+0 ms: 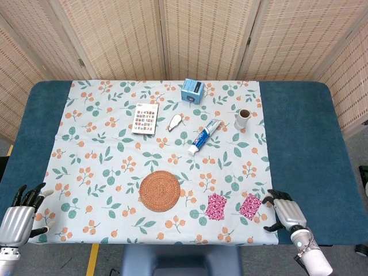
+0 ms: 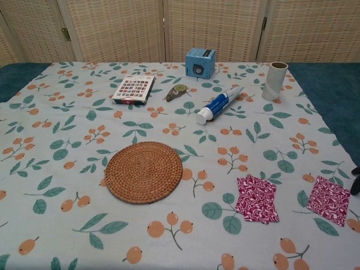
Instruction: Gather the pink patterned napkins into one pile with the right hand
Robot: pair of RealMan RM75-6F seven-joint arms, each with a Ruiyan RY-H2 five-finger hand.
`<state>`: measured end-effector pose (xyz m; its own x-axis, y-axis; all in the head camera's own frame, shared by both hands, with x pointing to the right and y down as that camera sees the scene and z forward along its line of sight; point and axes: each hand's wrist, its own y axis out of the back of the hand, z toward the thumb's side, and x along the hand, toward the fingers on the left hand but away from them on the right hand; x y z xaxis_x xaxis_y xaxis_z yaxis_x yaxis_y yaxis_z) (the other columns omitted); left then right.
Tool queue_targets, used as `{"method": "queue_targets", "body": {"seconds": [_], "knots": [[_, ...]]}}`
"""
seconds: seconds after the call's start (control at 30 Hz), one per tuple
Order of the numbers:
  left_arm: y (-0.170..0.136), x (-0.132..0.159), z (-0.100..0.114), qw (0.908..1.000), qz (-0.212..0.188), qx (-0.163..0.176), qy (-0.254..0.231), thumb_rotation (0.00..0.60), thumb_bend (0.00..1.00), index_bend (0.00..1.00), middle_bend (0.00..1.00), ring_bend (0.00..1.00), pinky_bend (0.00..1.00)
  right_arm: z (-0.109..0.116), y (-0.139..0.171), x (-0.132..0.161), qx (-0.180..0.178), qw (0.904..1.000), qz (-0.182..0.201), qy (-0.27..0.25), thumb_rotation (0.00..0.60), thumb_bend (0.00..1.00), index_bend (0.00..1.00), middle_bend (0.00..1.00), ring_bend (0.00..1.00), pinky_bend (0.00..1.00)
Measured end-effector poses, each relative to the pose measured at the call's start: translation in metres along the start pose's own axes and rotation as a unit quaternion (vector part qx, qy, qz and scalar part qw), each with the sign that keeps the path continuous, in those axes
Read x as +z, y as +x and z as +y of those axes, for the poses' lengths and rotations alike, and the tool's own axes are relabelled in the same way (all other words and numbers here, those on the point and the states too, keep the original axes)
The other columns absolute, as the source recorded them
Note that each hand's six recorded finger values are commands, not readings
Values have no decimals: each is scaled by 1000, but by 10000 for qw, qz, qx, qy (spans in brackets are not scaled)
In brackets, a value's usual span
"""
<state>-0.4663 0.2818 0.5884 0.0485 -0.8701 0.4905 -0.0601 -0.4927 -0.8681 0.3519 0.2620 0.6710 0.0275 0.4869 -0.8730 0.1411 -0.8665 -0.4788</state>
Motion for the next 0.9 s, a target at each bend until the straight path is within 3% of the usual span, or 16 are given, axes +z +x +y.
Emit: {"method": "queue_targets", "body": {"seconds": [0.9], "knots": [[-2, -5, 0, 10000, 59, 12, -7, 600, 207, 252, 131, 204, 0, 7, -11, 43, -234, 9980, 585, 39, 567, 123, 282, 95, 0, 0]]}}
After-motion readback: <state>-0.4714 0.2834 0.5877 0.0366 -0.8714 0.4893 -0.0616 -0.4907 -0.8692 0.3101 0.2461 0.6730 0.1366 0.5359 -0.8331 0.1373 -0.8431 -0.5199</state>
